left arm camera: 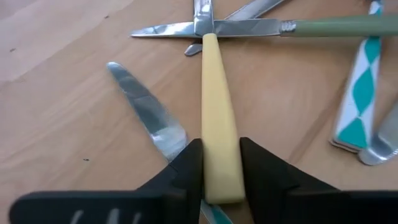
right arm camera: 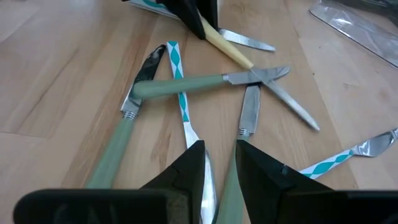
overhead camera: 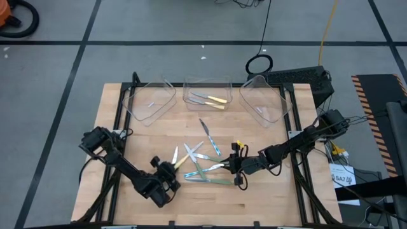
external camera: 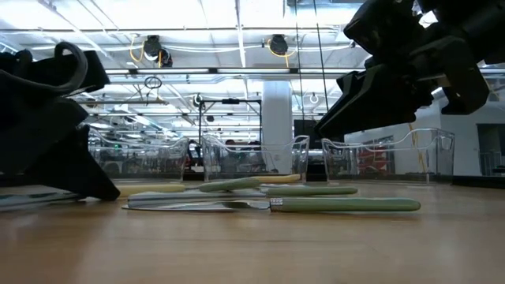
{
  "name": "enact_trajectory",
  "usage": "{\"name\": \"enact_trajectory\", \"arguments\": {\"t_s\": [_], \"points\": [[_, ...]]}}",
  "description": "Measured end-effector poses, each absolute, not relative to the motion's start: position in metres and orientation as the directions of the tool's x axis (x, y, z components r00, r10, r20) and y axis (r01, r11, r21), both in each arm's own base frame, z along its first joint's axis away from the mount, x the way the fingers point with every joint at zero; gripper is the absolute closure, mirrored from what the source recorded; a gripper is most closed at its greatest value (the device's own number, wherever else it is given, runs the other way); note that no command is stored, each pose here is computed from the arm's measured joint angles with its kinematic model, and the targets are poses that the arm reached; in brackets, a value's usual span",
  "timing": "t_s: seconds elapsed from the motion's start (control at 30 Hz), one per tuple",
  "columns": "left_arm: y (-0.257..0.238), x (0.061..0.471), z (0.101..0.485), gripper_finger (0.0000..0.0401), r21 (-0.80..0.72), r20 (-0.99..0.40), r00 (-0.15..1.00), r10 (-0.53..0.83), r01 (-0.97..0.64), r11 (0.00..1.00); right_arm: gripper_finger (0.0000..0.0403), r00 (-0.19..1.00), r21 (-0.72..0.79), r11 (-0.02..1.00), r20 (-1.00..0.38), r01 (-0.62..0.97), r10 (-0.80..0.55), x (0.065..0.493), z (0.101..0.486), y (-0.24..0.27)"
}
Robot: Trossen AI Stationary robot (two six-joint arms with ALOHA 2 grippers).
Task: Sort silverware by color (type)
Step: Put the yellow table knife into the center transparent bin
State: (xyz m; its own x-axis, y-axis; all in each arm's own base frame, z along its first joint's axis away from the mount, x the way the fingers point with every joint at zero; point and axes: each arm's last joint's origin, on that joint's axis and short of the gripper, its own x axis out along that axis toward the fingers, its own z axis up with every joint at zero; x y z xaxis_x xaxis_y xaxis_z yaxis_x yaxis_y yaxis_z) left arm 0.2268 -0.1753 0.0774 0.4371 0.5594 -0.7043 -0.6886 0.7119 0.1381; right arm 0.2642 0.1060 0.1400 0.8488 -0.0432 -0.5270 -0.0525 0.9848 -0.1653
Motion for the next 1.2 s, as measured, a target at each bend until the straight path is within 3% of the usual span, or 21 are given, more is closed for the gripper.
{"name": "enact_trajectory", "arguments": {"t_s": [0.23,0.47,0.67,1.0,1.2], "points": [[-0.173,0.227,0.079,0.0312,0.142,-0.701,0.425,0.573,-0.704,0.696,0.0316,0.849,-0.165,0.985,-0.527,-0.053,-0.043,0.264,0.14,0.106],[-0.179,0.232,0.101,0.0312,0.272,-0.698,0.335,0.633,-0.694,0.667,0.0316,0.851,-0.163,0.985,-0.523,-0.052,-0.042,0.265,0.14,0.106],[-0.185,0.239,0.121,0.0312,0.282,-0.682,0.316,0.659,-0.719,0.636,0.0316,0.857,-0.153,0.987,-0.513,-0.046,-0.039,0.265,0.141,0.106],[-0.2,0.252,0.14,0.0312,0.207,-0.601,0.444,0.665,-0.717,0.665,0.0316,0.86,-0.12,0.992,-0.51,-0.031,-0.035,0.271,0.127,0.109],[-0.214,0.26,0.174,0.0312,0.211,-0.512,0.515,0.688,-0.7,0.682,0.0316,0.919,-0.063,0.998,-0.393,-0.019,-0.007,0.283,0.12,0.115]]}}
